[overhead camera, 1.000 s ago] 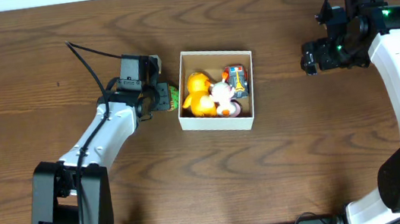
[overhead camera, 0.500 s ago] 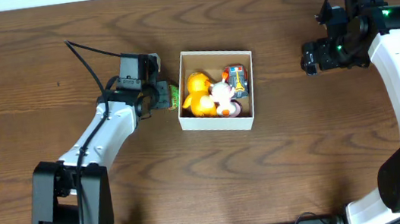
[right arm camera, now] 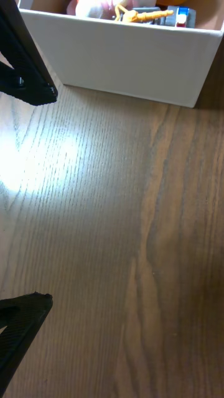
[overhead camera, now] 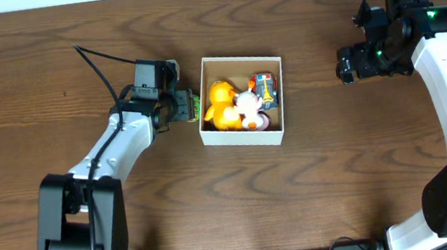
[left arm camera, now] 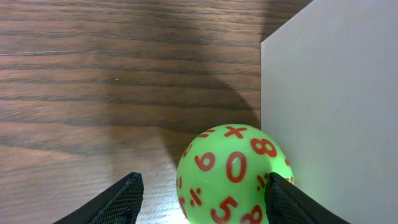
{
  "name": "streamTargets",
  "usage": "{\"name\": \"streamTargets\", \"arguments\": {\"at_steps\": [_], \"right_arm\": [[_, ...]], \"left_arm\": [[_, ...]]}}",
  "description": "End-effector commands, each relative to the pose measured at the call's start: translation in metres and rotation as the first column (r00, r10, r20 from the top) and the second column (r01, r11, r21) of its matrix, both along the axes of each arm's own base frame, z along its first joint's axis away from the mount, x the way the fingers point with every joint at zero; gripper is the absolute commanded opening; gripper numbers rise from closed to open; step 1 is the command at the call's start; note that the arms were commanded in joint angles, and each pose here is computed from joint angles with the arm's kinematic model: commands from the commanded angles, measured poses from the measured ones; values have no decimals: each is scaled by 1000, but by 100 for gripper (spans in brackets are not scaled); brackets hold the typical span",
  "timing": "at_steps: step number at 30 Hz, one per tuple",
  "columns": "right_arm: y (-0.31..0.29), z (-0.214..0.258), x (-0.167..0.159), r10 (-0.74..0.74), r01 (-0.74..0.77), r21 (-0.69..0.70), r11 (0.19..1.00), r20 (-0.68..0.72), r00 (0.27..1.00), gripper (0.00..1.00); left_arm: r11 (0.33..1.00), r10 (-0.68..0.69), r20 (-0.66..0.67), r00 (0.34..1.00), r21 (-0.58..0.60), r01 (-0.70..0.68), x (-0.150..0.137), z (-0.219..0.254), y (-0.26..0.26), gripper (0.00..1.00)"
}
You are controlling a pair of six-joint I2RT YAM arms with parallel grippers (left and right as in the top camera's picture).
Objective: Pack container
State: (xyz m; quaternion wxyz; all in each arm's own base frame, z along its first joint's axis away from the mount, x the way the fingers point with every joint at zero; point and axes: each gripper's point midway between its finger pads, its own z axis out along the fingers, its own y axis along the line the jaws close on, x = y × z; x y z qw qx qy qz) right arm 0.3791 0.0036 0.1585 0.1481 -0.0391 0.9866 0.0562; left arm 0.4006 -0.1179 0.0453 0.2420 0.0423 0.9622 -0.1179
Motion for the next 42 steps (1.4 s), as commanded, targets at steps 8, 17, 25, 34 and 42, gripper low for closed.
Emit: {"name": "streamTargets", "arguments": {"at_steps": [8,17,25,34,42], "right_arm": [[0,12,1,-14,14,3,1000,33,999,99],[0,12,1,-14,14,3,1000,33,999,99],[0,12,1,-14,14,3,1000,33,999,99],[0,12,1,-14,14,3,1000,33,999,99],[0,12,1,-14,14,3,1000,33,999,99]], "left_arm": [[1000,-11,-113,994,15,12,-13,-42,-1,58],[1000,-10,-121,993,17,12,-15,-43,0,6],[1000,-5,-103,995,12,7,-10,-35,1,6],[992,85,184,979,-110,-65,19,90,2,6],[972,-7,412,911,-211,103,-12,195,-36,6]]}}
